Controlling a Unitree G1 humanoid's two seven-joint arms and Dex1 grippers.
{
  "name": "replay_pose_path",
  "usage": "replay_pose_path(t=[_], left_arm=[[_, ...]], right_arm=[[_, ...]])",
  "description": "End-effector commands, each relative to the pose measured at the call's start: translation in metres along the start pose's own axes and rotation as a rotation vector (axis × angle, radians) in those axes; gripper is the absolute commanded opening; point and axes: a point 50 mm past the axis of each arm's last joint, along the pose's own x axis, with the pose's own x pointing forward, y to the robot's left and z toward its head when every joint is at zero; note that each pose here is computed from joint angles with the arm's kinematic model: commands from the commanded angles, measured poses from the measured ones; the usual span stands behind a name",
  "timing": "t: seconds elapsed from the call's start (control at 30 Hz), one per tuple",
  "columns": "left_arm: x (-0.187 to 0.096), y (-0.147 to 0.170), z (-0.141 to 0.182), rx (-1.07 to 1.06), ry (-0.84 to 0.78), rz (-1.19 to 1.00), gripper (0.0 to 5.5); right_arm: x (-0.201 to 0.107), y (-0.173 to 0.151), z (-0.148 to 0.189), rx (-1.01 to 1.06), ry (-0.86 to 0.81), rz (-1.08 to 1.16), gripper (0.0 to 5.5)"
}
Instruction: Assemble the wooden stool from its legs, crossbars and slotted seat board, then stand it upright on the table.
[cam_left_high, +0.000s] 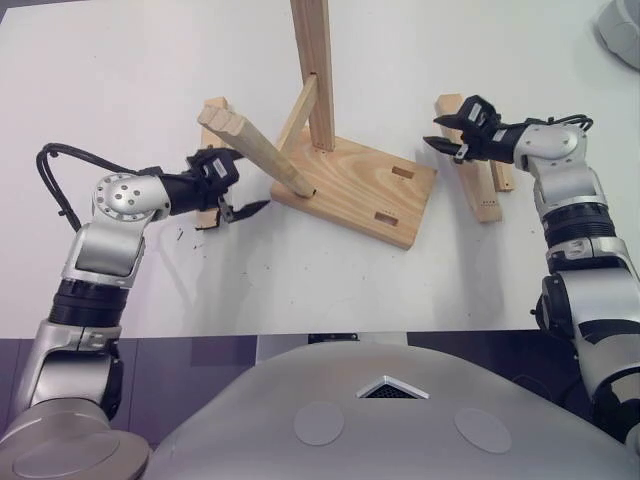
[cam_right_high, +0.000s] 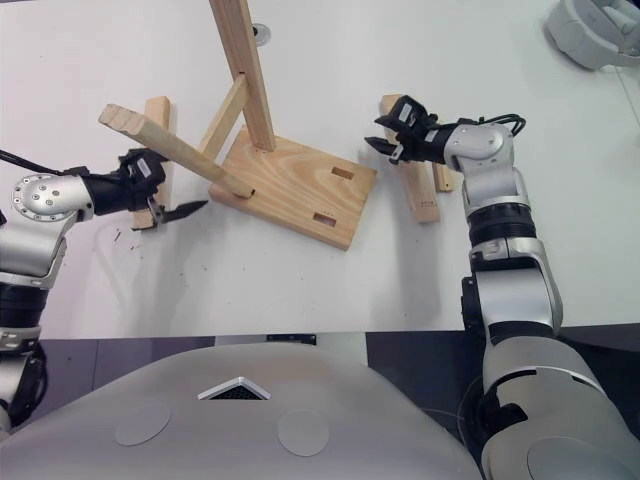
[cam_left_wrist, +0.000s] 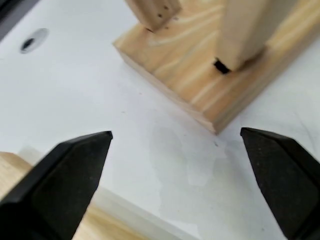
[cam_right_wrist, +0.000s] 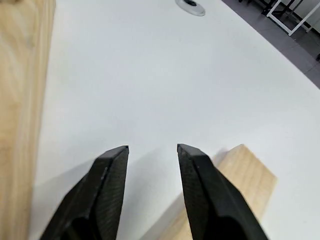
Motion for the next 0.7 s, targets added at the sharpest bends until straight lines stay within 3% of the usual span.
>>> replay_pose_path(t=[0.03, 0.2, 0.43, 0.57, 0.7], left_arm=[[0.015, -0.008, 0.010, 0.038, 0.030, -0.049, 4.73], [0.063, 0.014, 0.017, 0.003, -0.021, 0.090, 4.73], [0.096, 0.043, 0.020, -0.016, -0.058, 0.215, 4.73], [0.102, 0.046, 0.018, -0.030, -0.078, 0.227, 4.73], [0.096, 0.051, 0.014, -0.018, -0.084, 0.258, 4.73]], right_arm=[[0.011, 0.011, 0.002, -0.052, 0.000, 0.094, 1.81], [0.001, 0.025, 0.000, -0.097, 0.008, 0.238, 1.81], [-0.008, 0.054, 0.008, -0.032, -0.063, 0.269, 1.81], [-0.006, 0.069, 0.018, -0.027, -0.088, 0.271, 1.81], [-0.008, 0.058, 0.024, 0.008, -0.107, 0.121, 1.81]])
